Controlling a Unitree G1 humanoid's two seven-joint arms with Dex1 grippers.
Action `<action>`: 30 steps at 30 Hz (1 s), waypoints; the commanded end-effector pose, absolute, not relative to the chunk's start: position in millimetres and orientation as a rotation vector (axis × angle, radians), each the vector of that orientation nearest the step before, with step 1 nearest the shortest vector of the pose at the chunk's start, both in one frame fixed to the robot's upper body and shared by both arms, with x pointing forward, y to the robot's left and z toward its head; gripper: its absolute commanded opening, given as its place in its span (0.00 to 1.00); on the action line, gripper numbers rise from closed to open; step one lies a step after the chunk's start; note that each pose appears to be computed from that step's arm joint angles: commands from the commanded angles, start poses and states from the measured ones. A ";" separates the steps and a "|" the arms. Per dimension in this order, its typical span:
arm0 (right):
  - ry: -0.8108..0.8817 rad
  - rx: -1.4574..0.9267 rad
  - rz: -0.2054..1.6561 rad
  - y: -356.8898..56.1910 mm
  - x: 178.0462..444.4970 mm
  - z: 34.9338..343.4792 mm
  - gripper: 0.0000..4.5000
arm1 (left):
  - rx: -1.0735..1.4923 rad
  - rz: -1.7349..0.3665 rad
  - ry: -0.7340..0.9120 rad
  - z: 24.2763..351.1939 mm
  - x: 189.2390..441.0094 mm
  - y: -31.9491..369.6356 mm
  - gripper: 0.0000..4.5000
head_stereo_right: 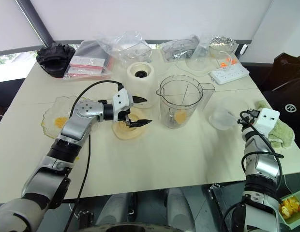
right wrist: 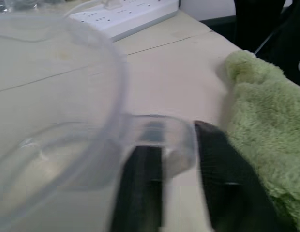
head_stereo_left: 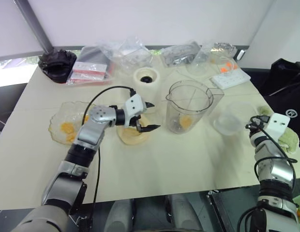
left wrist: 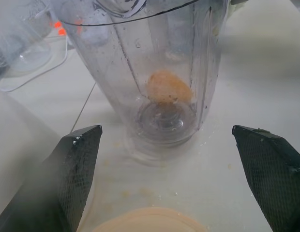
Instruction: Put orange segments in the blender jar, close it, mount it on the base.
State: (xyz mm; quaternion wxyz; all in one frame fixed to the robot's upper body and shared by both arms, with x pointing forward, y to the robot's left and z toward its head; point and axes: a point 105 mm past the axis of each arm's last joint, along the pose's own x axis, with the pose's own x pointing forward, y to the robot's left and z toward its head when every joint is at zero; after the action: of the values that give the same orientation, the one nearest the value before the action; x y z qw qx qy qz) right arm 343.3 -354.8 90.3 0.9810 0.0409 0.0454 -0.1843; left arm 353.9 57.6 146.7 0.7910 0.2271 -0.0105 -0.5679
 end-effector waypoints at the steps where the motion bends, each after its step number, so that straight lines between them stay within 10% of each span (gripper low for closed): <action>1: 0.073 0.071 -0.389 -359.4 341.9 94.9 0.01 | 0.521 -1.229 -0.081 159.1 351.2 54.5 1.00; 15: -0.051 0.337 -0.424 -359.0 339.5 110.3 0.01 | 0.496 -1.219 -0.094 162.6 351.7 54.5 1.00; 30: -0.303 0.236 -0.386 -355.7 323.4 218.9 0.01 | 0.474 -1.234 -0.106 160.5 352.3 49.5 1.00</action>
State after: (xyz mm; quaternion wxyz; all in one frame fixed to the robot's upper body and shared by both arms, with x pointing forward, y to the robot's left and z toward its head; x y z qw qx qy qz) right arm 331.7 -354.0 170.0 0.9675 0.1372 -0.0753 -0.1986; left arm 352.9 52.5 147.7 0.7904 0.2204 -0.0220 -0.5711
